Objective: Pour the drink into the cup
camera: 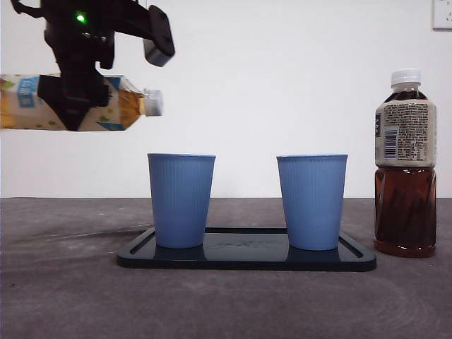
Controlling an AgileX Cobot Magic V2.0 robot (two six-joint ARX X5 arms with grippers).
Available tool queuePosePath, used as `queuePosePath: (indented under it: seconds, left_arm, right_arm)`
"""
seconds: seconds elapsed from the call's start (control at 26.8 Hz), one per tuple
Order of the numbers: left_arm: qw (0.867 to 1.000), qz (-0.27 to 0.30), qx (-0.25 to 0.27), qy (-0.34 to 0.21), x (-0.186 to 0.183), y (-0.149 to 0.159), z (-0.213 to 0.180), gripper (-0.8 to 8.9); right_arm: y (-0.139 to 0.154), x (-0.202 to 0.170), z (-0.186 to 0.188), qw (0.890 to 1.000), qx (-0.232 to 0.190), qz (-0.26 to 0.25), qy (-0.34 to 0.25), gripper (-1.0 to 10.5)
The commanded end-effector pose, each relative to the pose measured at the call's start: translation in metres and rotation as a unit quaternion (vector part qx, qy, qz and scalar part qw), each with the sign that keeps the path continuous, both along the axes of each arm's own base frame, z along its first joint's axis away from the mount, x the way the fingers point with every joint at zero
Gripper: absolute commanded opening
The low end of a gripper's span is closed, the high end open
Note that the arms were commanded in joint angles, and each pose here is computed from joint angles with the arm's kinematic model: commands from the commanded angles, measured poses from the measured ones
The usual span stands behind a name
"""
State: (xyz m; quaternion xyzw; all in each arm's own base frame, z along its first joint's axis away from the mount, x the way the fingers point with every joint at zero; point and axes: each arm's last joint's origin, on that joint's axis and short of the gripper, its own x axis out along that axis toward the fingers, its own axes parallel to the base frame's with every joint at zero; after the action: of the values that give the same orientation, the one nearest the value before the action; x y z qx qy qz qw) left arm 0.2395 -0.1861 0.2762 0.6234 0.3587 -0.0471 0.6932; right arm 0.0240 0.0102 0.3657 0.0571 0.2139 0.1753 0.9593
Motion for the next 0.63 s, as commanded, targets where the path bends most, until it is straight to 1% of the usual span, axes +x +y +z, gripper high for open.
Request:
queuePosePath:
  seconds: [0.04,0.22,0.41,0.63]
  left_arm:
    - [1.0,-0.013,0.016,-0.013,0.002,-0.011,0.003,2.4]
    - [0.999,-0.004,0.046,-0.024,0.005,-0.017,-0.005,2.4]
    - [0.996,0.016,0.073,-0.049,0.01,-0.021,-0.01,2.39]
    - [0.996,0.012,0.078,-0.048,0.01,-0.024,-0.014,2.39]
  right_arm:
    - [-0.001,-0.002,0.004,1.0,-0.003,0.003,-0.009,4.9]
    - [-0.001,-0.002,0.003,1.0,-0.004,0.003,-0.005,4.9]
    - [-0.001,-0.003,0.002,1.0,-0.007,0.003,0.004,4.9]
    - [-0.001,-0.003,0.001,1.0,-0.008,0.003,0.006,4.9]
